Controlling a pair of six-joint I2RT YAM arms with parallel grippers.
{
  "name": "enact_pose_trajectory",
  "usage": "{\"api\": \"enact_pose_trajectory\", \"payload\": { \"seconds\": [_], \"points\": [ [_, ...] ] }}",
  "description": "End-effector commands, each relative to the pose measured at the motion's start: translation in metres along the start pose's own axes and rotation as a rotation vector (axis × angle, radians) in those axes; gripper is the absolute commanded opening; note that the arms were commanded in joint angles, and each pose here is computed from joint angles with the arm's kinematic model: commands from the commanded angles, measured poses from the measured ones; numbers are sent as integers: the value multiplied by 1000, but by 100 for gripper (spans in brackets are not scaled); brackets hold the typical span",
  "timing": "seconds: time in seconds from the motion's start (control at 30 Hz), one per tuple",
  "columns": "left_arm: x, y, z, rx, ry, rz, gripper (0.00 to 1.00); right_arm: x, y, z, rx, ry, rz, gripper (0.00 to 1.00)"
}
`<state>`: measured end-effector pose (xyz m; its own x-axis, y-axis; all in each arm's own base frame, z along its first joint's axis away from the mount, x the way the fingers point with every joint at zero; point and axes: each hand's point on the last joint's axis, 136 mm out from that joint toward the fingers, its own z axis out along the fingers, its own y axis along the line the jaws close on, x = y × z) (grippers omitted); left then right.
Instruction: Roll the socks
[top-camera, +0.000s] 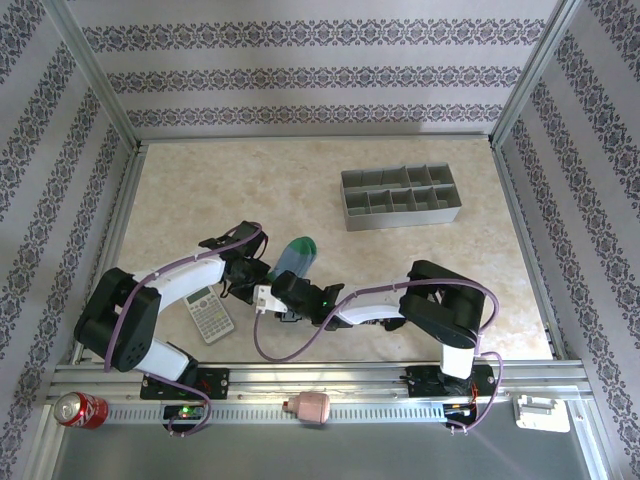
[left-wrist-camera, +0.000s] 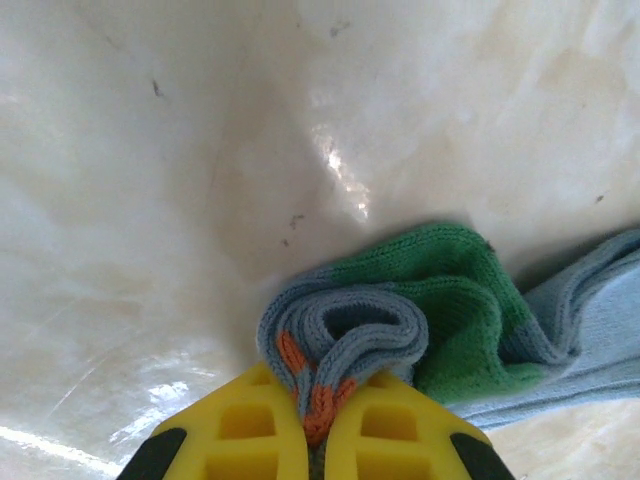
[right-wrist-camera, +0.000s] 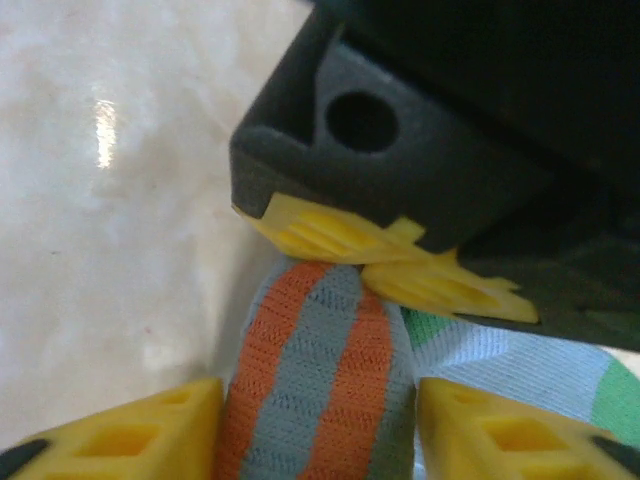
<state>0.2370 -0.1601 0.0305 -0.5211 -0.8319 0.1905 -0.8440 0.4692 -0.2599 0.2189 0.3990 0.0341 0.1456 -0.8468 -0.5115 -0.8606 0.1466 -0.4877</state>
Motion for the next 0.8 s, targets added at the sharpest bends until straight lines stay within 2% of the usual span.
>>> {"api": "enact_pose_trajectory", "payload": {
  "seconds": [0.0,0.17,0.2,0.23,0.37,0.47,0.6,0.77],
  "points": [
    [5,32,4,-137,7,-21,0,5,-4,9,41,52,-75,34],
    [5,24,0,-103,3,-20,0,20,4,9,9,96,-62,0],
    [4,22,-4,-90,-4,-18,0,25,8,8,-9,101,-55,0],
    [3,19,-7,-75,-15,-15,6,27,12,6,-28,101,-42,0],
    [-3,10,-26,8,-53,-27,40,46,28,-2,-146,112,94,0],
    [-10,9,-37,57,-78,-44,57,61,45,-4,-265,121,219,0],
    [-21,7,-51,123,-118,-48,64,77,64,-5,-372,137,347,0],
    [-14,-10,-53,224,-77,7,60,88,73,-6,-461,140,476,0]
  ]
}}
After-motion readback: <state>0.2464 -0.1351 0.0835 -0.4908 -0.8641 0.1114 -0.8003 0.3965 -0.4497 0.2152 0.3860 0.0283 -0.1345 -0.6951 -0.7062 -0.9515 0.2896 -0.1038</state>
